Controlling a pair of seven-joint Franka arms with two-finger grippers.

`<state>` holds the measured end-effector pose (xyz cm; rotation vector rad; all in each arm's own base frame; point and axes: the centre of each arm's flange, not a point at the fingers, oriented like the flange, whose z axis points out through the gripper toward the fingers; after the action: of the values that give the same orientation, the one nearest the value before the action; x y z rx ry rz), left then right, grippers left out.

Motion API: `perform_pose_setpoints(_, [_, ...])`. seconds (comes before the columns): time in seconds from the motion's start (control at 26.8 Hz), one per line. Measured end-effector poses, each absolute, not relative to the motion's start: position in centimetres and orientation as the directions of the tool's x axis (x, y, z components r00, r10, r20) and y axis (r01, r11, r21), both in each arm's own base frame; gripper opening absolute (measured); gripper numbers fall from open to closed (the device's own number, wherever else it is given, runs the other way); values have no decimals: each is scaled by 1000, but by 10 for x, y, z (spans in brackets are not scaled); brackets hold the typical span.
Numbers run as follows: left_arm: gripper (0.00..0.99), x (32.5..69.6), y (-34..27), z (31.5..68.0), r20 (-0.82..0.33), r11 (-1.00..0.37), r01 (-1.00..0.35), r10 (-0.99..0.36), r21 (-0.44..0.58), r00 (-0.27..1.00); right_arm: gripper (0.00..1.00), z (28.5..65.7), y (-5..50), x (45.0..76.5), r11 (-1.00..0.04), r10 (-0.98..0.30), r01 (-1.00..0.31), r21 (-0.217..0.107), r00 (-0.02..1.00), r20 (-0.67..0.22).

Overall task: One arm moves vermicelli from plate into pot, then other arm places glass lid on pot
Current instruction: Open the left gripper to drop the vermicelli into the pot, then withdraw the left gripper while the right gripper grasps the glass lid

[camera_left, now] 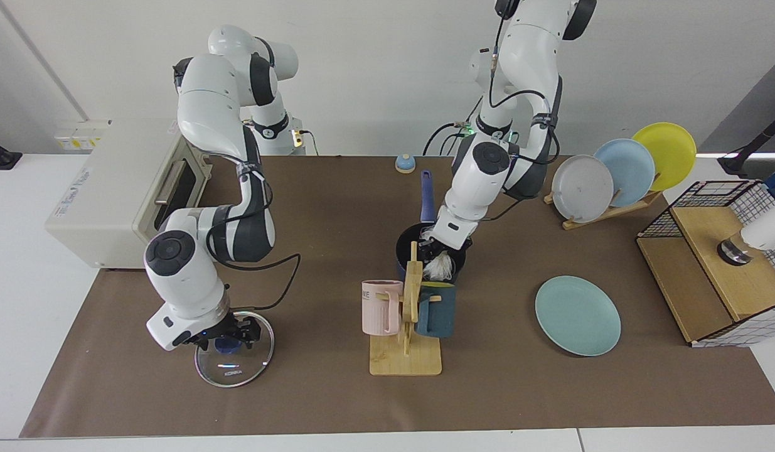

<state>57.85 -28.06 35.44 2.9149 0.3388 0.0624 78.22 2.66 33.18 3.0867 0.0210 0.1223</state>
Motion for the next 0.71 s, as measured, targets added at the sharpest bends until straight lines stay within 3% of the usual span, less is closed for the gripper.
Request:
perform_pose_setpoints(0.19, [573,579,-279,355,9,-942,262,270,207,963,987,323,26,781,-999,14,11,53,997,70])
perform_pose_setpoints(0.34, [881,588,-264,371,4,-937,291,297,195,955,982,323,26,781,-999,14,10,53,997,70])
perform_pose_setpoints(0.41, [982,596,-247,391,-1,-932,313,318,185,948,938,323,26,781,-999,13,10,53,997,70])
perform_pose_setpoints(0.52, [987,607,-217,429,-2,-937,308,312,165,950,696,323,26,782,-999,13,9,53,997,71])
perform_pose_setpoints(0.71, [987,612,-161,482,-13,-963,243,243,112,970,656,323,26,782,-999,13,9,53,997,72])
